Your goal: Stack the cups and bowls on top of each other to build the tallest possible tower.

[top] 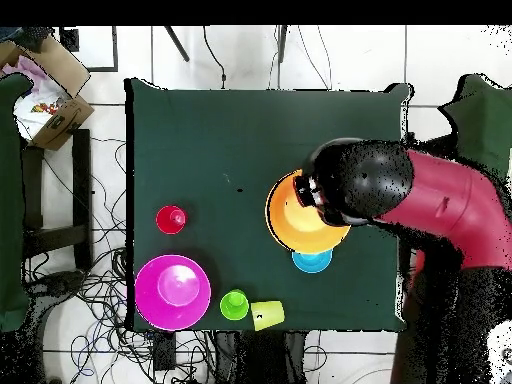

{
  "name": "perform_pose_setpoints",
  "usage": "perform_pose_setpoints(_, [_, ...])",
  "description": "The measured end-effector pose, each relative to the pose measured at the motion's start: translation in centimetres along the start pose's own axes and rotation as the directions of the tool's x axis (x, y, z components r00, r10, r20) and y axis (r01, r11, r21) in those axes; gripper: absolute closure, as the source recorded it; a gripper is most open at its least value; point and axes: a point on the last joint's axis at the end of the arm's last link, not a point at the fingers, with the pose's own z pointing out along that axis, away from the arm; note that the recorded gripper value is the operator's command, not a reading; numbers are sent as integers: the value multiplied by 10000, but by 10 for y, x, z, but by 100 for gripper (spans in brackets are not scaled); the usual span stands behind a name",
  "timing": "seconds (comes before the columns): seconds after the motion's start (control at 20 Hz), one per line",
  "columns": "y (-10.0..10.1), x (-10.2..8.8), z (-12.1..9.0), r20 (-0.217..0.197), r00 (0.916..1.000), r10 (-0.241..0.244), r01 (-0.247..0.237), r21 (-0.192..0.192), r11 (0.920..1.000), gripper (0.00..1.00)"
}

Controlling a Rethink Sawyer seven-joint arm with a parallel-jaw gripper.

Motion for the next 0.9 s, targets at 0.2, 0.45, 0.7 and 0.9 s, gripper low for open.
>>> perform_pose_setpoints(0.2, [16,-2,12,214,9998,-49,45,165,9999,0])
perform_pose_setpoints(0.45, [29,-6,36,220,9995,206,-210,194,9996,0])
perform_pose_setpoints(0.7, [33,-4,77,-272,9968,747,-756,-352,9965,0])
perform_pose_setpoints(0.9, [28,2,102,-613,9934,965,-1007,-689,9925,0])
